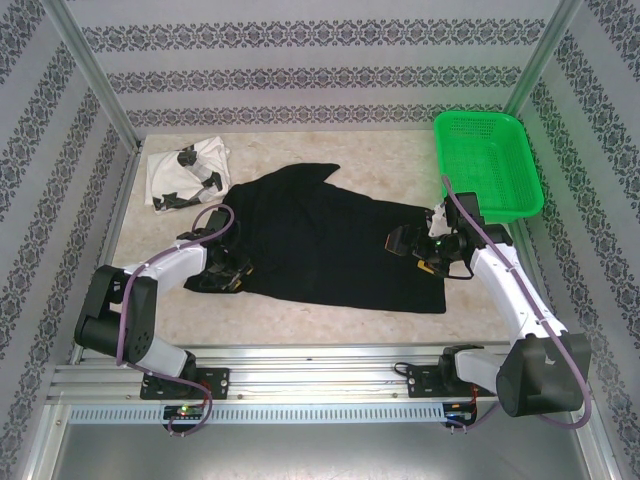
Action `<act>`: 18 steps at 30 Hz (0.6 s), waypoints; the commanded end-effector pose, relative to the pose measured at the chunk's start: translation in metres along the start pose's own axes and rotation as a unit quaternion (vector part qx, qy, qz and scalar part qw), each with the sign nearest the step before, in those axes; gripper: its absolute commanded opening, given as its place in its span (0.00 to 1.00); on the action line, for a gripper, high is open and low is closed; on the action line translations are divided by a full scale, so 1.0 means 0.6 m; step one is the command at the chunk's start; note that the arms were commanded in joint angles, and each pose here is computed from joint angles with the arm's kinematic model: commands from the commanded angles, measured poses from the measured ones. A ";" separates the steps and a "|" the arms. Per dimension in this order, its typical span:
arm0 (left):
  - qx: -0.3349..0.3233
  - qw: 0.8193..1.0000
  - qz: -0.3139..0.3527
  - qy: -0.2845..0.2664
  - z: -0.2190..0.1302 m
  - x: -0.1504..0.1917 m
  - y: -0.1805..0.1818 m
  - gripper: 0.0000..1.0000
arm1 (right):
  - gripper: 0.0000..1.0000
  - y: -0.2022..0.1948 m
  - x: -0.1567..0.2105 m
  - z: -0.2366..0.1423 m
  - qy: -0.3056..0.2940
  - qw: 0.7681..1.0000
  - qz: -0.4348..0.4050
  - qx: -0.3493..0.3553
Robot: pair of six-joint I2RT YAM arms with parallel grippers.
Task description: Fold and stack the t-shirts
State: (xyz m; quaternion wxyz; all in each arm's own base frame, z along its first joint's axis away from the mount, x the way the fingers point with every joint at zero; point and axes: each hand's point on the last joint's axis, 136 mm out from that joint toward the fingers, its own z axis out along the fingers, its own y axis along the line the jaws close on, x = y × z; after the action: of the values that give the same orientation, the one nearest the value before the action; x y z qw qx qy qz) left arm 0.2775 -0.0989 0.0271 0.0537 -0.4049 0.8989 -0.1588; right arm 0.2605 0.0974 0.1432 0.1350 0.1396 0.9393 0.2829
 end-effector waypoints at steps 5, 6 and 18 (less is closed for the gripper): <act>0.010 1.000 0.007 -0.011 -0.016 -0.003 -0.009 0.37 | 0.98 -0.006 0.007 0.005 0.005 1.000 0.002 -0.003; 0.011 1.000 0.004 -0.009 -0.013 -0.004 -0.010 0.36 | 0.98 -0.006 0.007 0.006 0.006 1.000 0.003 -0.004; 0.025 1.000 0.009 -0.016 -0.023 -0.014 -0.033 0.32 | 0.98 -0.011 0.011 0.007 0.009 1.000 0.005 -0.003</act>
State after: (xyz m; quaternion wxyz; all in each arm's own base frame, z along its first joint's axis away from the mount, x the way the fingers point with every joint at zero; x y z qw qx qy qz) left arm 0.2907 -0.1022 0.0440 0.0752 -0.4004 0.8962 -0.1756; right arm 0.2570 0.0976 0.1364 0.1276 0.1415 0.9400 0.2831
